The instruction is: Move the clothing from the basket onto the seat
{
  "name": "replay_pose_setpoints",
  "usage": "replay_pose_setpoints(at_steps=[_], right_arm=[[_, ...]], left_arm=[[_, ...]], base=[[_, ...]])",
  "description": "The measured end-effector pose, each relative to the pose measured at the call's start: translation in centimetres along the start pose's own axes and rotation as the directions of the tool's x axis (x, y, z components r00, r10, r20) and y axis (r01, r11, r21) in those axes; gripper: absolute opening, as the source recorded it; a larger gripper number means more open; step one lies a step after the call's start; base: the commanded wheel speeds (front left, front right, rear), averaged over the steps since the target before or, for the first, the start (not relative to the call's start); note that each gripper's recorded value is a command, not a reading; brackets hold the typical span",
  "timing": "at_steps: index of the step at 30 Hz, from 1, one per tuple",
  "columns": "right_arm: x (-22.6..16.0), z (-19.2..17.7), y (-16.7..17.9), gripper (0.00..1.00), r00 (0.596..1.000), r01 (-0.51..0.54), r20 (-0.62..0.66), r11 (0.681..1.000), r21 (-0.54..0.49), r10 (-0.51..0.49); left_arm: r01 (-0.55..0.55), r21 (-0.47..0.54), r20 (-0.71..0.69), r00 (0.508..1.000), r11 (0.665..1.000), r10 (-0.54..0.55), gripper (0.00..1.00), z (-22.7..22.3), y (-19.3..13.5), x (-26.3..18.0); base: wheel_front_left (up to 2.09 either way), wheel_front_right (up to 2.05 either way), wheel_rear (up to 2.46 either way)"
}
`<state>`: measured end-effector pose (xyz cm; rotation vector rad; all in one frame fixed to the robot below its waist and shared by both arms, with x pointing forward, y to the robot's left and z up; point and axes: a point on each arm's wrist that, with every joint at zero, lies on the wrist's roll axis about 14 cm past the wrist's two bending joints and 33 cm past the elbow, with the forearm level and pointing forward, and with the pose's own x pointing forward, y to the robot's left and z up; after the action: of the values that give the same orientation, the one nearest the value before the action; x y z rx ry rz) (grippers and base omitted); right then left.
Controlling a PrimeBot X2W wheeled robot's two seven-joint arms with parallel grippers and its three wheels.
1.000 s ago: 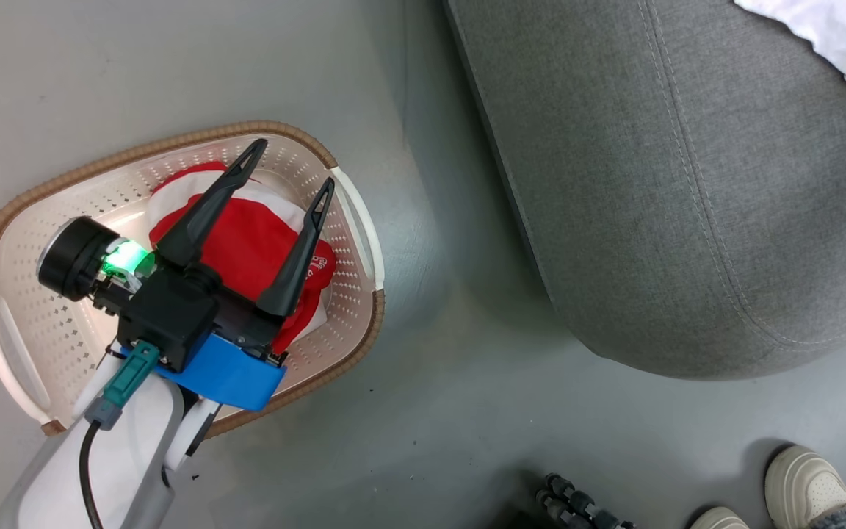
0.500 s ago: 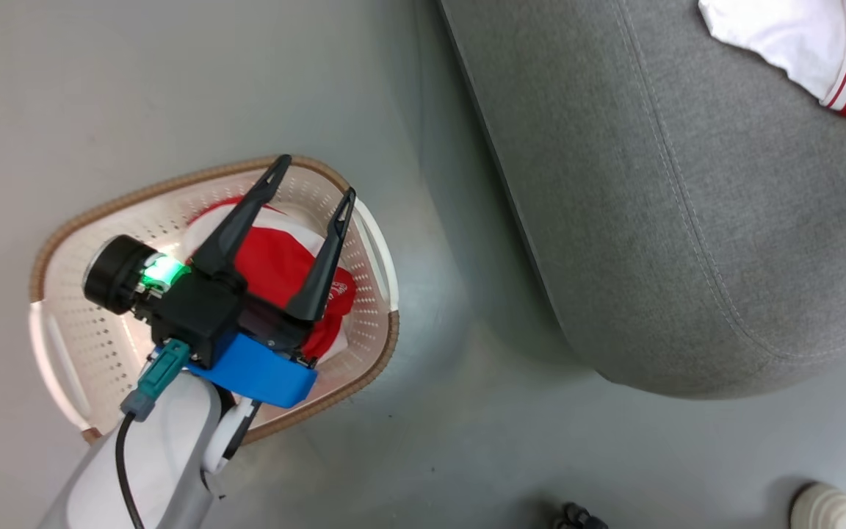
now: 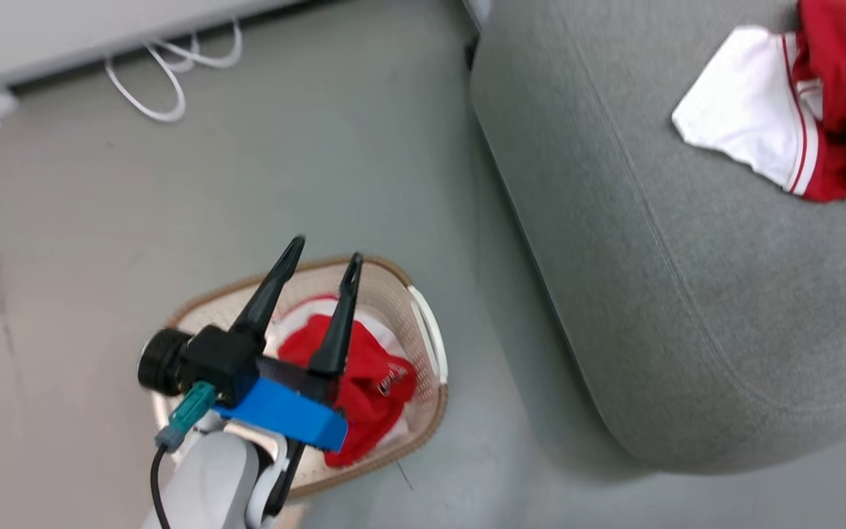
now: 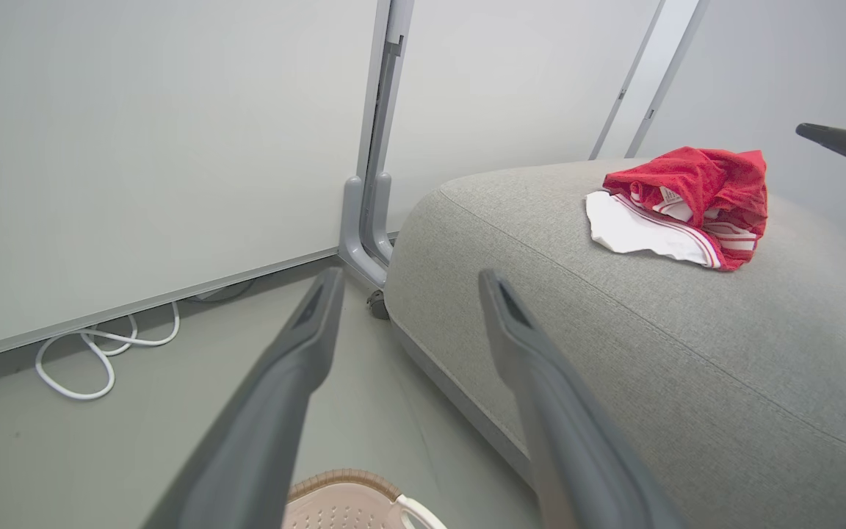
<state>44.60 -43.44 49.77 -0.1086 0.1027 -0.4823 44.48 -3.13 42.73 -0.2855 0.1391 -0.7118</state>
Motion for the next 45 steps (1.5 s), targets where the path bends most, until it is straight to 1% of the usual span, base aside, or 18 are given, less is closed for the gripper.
replay_pose_setpoints(at_steps=[3, 4, 5, 6, 11, 17, 23, 26, 31, 34, 37, 40, 45], right_arm=[[-1.2, 0.3, 1.1, 1.0, 0.999, -0.037, 0.014, 0.999, 0.005, 0.037], [-2.5, 0.4, 2.0, 1.0, 0.997, -0.069, 0.021, 0.998, 0.015, 0.068], [-2.5, 0.4, 2.0, 1.0, 0.997, -0.069, 0.021, 0.998, 0.015, 0.068], [-3.9, 0.5, 2.9, 1.0, 0.994, -0.102, 0.031, 0.995, 0.021, 0.102], [-7.9, 0.1, 6.2, 1.0, 0.979, -0.203, 0.032, 0.978, 0.059, 0.201], [-11.9, 0.7, 9.7, 1.0, 0.953, -0.302, 0.059, 0.947, 0.109, 0.297], [-14.6, 1.8, 13.9, 1.0, 0.914, -0.404, 0.093, 0.907, 0.118, 0.395], [-15.7, 2.2, 15.2, 1.0, 0.898, -0.439, 0.106, 0.889, 0.128, 0.428], [-17.6, 2.1, 17.3, 1.0, 0.87, -0.492, 0.101, 0.859, 0.14, 0.482], [-18.4, 1.9, 18.3, 1.0, 0.854, -0.52, 0.091, 0.842, 0.148, 0.512], [-18.8, 1.2, 18.7, 1.0, 0.848, -0.53, 0.068, 0.834, 0.154, 0.526], [-19.1, 1.0, 19.1, 1.0, 0.842, -0.538, 0.06, 0.827, 0.162, 0.536], [-19.2, 0.7, 19.1, 1.0, 0.842, -0.538, 0.054, 0.827, 0.165, 0.537]], left_arm=[[-0.047, 0.001, 0.004, 0.999, 0.999, 0.047, 1.0, 0.6, 0.3, -1.4], [-0.088, 0.002, 0.011, 0.996, 0.996, 0.088, 1.0, 1.2, 0.5, -2.9], [-0.088, 0.002, 0.011, 0.996, 0.996, 0.088, 1.0, 1.2, 0.5, -2.9], [-0.133, 0.004, 0.021, 0.991, 0.991, 0.133, 1.0, 1.8, 0.8, -4.4], [-0.238, 0.026, 0.043, 0.971, 0.971, 0.237, 1.0, 2.9, 1.7, -8.6], [-0.353, 0.03, 0.089, 0.933, 0.935, 0.349, 1.0, 4.2, 3.0, -13.0], [-0.446, 0.024, 0.129, 0.889, 0.895, 0.44, 1.0, 5.1, 4.4, -16.3], [-0.486, 0.017, 0.139, 0.866, 0.874, 0.48, 1.0, 5.3, 5.2, -17.8], [-0.537, 0.005, 0.153, 0.834, 0.844, 0.53, 1.0, 5.5, 6.3, -19.6], [-0.552, 0.004, 0.156, 0.824, 0.834, 0.544, 1.0, 5.6, 6.6, -20.1], [-0.564, 0.005, 0.156, 0.816, 0.826, 0.556, 1.0, 5.6, 7.1, -20.4], [-0.568, 0.005, 0.153, 0.814, 0.823, 0.561, 1.0, 5.6, 7.4, -20.4], [-0.554, 0.001, 0.149, 0.823, 0.832, 0.548, 1.0, 5.4, 7.0, -19.8]], base=[[0.0, 0.0, 0.0], [0.0, 0.0, 0.0], [0.0, 0.0, 0.0], [0.0, 0.0, 0.0], [0.0, 0.0, 0.0], [0.0, 0.0, 0.0], [0.0, 0.0, 0.0], [0.0, 0.0, 0.0], [0.0, 0.0, 0.0], [0.0, 0.0, 0.0], [0.0, 0.0, 0.0], [0.0, 0.0, 0.0], [0.0, 0.0, 0.0]])
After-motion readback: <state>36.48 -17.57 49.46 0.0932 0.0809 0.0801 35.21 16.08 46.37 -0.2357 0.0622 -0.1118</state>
